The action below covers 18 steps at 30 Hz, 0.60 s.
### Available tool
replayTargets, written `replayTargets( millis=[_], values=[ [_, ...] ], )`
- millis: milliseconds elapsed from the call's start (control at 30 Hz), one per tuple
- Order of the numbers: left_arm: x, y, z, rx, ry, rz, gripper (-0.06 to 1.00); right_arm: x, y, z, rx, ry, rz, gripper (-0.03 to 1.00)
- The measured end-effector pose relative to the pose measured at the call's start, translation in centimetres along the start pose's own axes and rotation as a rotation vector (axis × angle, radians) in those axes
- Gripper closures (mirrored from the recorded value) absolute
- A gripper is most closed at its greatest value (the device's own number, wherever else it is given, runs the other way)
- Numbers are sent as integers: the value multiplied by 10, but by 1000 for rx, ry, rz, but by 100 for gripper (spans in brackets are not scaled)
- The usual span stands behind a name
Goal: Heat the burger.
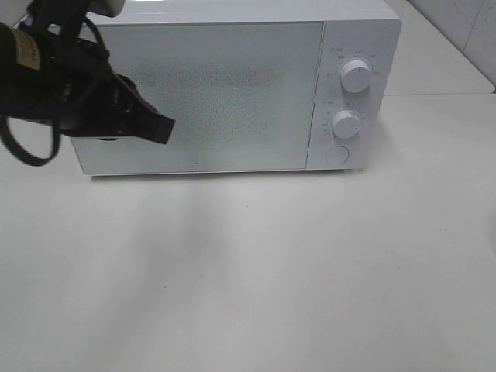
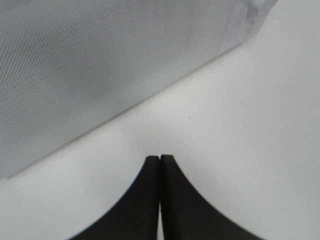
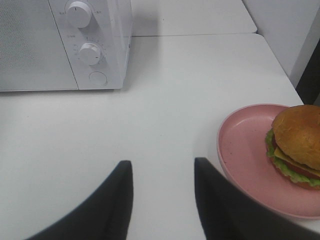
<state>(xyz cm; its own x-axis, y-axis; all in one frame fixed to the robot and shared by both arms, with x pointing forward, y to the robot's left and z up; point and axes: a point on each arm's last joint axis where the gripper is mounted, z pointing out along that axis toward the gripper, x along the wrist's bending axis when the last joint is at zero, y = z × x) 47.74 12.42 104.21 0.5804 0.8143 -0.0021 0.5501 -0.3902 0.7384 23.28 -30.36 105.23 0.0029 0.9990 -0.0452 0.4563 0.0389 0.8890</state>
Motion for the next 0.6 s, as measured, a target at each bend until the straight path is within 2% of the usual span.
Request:
replayTargets(
  millis=[67, 100, 133, 167, 200, 233, 267, 300, 333, 367, 400, 433, 467, 500, 567, 600],
  values=[
    [0, -2, -6, 32, 2, -5, 94, 0, 0, 0, 0, 0, 0, 54],
    [0, -5, -20, 69, 2, -14, 88, 0, 0, 0, 0, 0, 0, 54],
    [0, -5, -20, 69, 2, -14, 88, 0, 0, 0, 0, 0, 0, 54],
    [0, -7, -35, 94, 0, -25, 74, 0, 0, 0, 0, 0, 0, 54],
    [0, -8, -41, 99, -1, -29, 66, 0, 0, 0, 0, 0, 0, 54],
    [0, -8, -41, 99, -1, -29, 66, 0, 0, 0, 0, 0, 0, 54],
    [1, -9, -52, 114, -5, -41, 40, 0, 0, 0, 0, 0, 0, 54],
    [1, -9, -52, 114, -5, -41, 40, 0, 0, 0, 0, 0, 0, 54],
    [6, -11, -61, 126, 5, -65, 14, 0, 0, 0, 0, 0, 0, 54],
    [10, -13, -64, 134, 18, -77, 8, 0, 0, 0, 0, 0, 0, 54],
    [10, -13, -64, 134, 18, -77, 8, 0, 0, 0, 0, 0, 0, 54],
    [21, -15, -71, 144, 49, -101, 0, 0, 0, 0, 0, 0, 0, 54],
    [27, -16, -74, 155, 68, -114, -2, 0, 0, 0, 0, 0, 0, 54],
    [27, -16, -74, 155, 68, -114, -2, 0, 0, 0, 0, 0, 0, 54],
    [46, -22, -79, 196, 123, -149, -4, 0, 0, 0, 0, 0, 0, 54],
    [46, -22, -79, 196, 123, -149, -4, 0, 0, 0, 0, 0, 0, 54]
  ],
)
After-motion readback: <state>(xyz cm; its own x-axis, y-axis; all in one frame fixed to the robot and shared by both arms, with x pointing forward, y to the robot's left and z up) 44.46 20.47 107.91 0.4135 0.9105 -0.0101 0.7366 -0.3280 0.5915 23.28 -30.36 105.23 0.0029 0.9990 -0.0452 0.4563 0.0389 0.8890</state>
